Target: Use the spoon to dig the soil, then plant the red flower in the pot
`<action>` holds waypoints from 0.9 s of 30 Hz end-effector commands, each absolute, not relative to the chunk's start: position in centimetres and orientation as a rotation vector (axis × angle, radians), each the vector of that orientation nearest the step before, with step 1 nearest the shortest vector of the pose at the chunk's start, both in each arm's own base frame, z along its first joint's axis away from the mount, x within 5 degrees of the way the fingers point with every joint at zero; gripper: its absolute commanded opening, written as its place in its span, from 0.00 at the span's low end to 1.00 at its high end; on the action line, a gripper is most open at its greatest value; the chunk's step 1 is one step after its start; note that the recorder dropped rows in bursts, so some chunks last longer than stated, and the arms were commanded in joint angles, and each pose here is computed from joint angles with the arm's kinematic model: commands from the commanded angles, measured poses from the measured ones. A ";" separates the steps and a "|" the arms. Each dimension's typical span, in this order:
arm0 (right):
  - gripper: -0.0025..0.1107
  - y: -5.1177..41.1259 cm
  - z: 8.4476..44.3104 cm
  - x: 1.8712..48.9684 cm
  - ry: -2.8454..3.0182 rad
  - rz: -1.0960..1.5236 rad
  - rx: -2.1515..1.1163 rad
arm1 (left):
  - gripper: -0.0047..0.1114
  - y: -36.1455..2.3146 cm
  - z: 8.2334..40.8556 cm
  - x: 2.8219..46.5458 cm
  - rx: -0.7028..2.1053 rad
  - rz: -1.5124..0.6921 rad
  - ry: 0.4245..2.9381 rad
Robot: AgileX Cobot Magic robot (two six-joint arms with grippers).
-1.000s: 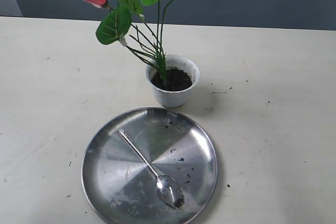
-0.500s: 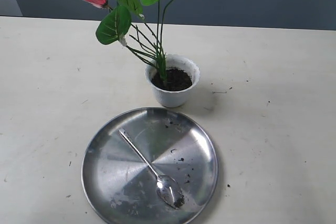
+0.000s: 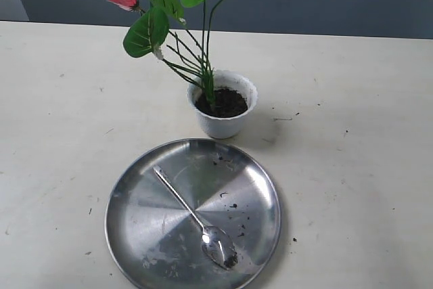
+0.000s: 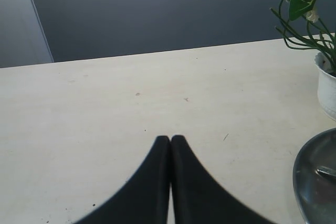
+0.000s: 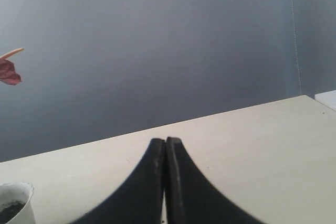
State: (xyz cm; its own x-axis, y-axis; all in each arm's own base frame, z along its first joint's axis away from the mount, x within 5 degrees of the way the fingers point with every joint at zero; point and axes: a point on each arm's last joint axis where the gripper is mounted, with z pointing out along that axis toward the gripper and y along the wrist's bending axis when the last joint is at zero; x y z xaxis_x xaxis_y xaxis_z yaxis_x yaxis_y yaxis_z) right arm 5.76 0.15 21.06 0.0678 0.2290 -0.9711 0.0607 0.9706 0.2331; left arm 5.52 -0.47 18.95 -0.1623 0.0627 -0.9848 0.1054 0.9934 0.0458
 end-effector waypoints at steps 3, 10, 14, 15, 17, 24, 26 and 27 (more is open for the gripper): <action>0.02 0.0 21.4 5.7 1.477 0.156 0.290 | 0.05 -0.5 19.2 5.5 0.126 -0.046 1.718; 0.02 -0.1 23.6 5.2 1.389 0.147 0.288 | 0.05 -0.5 19.2 5.5 0.126 -0.046 1.718; 0.02 -0.2 24.5 5.1 1.304 0.048 0.206 | 0.05 -0.5 19.2 5.5 0.126 -0.046 1.718; 0.02 -0.4 24.7 5.0 1.274 0.062 0.241 | 0.05 -0.5 19.2 5.5 0.126 -0.046 1.718; 0.02 -0.7 24.9 4.9 1.247 0.024 0.262 | 0.05 -0.5 19.2 5.5 0.126 -0.046 1.718; 0.02 -1.2 23.1 5.2 1.345 -0.009 0.316 | 0.05 -0.5 19.2 5.5 0.126 -0.046 1.718; 0.02 -1.3 21.9 5.4 1.388 -0.013 0.328 | 0.05 -0.5 19.2 5.5 0.126 -0.046 1.718; 0.02 -1.3 21.8 5.4 1.391 -0.013 0.328 | 0.05 -0.5 19.2 5.5 0.126 -0.046 1.718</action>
State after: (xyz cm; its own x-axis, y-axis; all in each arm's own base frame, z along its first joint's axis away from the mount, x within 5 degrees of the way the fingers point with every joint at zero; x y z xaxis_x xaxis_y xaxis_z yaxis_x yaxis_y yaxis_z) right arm 5.28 -1.12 22.89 0.2292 0.1775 -0.9571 0.1764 0.9594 0.2202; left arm 5.52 -0.47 18.95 -0.1623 0.0627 -0.9848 0.1054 0.9934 0.0458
